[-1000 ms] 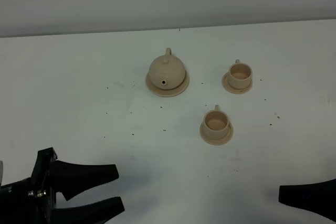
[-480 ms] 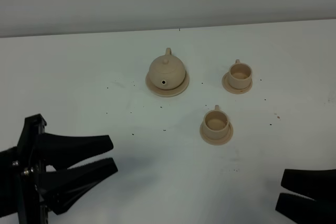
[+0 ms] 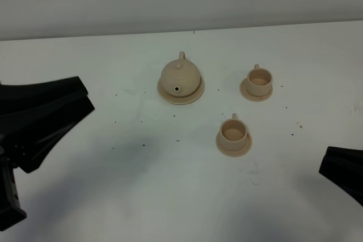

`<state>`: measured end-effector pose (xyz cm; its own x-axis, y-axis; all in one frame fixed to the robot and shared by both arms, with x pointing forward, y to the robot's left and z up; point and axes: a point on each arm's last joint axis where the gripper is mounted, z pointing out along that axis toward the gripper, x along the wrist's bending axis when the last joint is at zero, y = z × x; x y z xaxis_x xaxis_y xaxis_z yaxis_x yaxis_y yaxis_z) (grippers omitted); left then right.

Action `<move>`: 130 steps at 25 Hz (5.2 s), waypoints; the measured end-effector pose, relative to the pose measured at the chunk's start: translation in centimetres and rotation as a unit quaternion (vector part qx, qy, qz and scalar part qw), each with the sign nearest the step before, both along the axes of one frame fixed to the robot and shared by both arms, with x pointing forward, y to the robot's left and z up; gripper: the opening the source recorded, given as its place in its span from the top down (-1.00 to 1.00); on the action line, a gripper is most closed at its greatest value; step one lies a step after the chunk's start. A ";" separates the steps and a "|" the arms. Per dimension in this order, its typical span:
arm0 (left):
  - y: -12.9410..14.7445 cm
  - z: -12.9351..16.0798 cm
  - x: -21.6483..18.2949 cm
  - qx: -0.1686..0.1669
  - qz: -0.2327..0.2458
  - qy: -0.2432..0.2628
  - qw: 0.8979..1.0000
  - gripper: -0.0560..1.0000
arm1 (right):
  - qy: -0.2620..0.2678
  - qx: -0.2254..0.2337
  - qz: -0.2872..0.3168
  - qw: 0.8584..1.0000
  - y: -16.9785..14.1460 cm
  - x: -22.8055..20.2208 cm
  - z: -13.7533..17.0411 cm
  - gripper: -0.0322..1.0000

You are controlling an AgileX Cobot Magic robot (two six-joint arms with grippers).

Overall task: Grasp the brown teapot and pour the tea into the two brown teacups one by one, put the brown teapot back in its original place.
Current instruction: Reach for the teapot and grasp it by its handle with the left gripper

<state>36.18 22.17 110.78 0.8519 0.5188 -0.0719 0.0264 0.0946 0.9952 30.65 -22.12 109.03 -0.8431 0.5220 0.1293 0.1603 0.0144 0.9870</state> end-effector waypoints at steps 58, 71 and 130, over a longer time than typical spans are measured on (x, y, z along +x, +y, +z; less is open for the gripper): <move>2.1 6.9 23.9 0.171 0.141 0.189 0.957 0.49 | 0.145 -0.184 -0.344 0.910 -6.3 -6.5 -4.1 0.84; -6.4 0.4 34.7 0.362 0.099 0.197 0.906 0.49 | 0.145 -0.184 -0.344 0.910 -6.3 -6.5 -4.1 0.82; -14.8 -19.8 39.9 0.508 0.082 0.184 0.837 0.49 | 0.145 -0.184 -0.343 0.909 -6.3 -6.5 -4.1 0.76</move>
<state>76.05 7.36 90.96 0.7800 0.5792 0.2368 0.4181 -0.7640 0.4915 24.11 -28.42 104.95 -0.2600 0.9656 0.0045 0.5091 0.1331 0.8503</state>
